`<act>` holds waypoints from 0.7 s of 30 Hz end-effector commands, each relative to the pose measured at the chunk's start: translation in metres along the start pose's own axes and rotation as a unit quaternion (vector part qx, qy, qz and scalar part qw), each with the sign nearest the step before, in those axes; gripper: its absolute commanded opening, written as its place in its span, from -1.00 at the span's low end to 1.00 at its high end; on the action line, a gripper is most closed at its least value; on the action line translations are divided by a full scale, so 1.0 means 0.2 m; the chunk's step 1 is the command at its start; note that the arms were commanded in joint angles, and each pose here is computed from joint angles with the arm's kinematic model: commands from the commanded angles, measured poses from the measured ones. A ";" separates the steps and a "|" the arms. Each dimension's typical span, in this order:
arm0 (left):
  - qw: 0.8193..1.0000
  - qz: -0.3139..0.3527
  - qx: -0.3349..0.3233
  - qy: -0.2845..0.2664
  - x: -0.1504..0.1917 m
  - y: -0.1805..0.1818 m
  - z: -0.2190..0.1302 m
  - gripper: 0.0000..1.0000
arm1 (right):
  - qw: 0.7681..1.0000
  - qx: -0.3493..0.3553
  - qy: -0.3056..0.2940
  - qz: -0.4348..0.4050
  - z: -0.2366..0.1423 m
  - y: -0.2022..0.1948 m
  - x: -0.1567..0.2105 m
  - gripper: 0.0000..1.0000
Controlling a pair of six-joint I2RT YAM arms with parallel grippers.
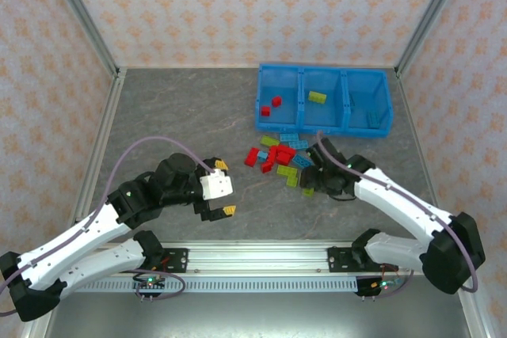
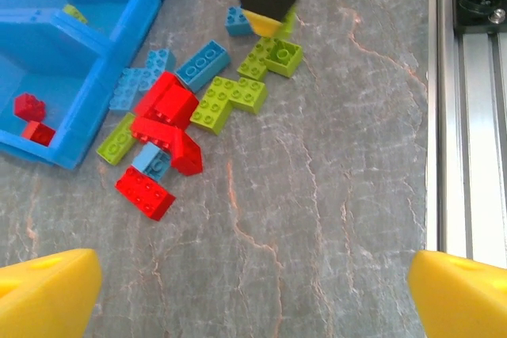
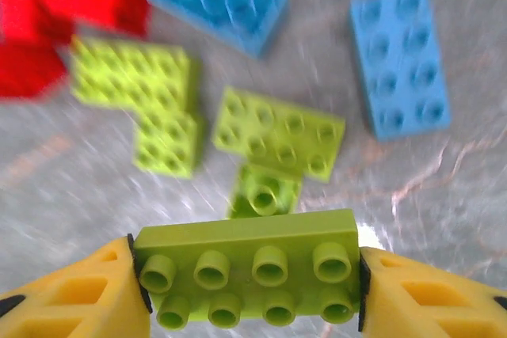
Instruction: Sort the legos into containers by color
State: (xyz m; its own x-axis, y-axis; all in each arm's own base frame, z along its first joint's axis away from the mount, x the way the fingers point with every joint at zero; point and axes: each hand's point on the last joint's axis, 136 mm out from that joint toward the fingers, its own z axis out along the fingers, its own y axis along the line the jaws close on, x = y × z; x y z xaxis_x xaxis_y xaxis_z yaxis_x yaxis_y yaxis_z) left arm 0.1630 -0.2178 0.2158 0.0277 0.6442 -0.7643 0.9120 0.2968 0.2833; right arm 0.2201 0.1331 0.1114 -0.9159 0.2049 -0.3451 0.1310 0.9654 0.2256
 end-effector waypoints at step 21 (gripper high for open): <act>0.990 -0.051 -0.127 -0.027 -0.01 0.26 0.00 1.00 | 0.986 0.027 -0.112 0.118 0.17 -0.05 -1.35 0.25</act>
State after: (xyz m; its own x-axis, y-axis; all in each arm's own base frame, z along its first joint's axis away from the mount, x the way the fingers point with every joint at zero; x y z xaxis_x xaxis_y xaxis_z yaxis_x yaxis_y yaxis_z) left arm 0.2034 -0.2070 0.2239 -0.0277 0.5920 -0.8055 0.8078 0.4879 0.3308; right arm 0.4855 0.0705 0.1381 -0.7592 0.4561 -0.4643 0.3813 0.8898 0.2506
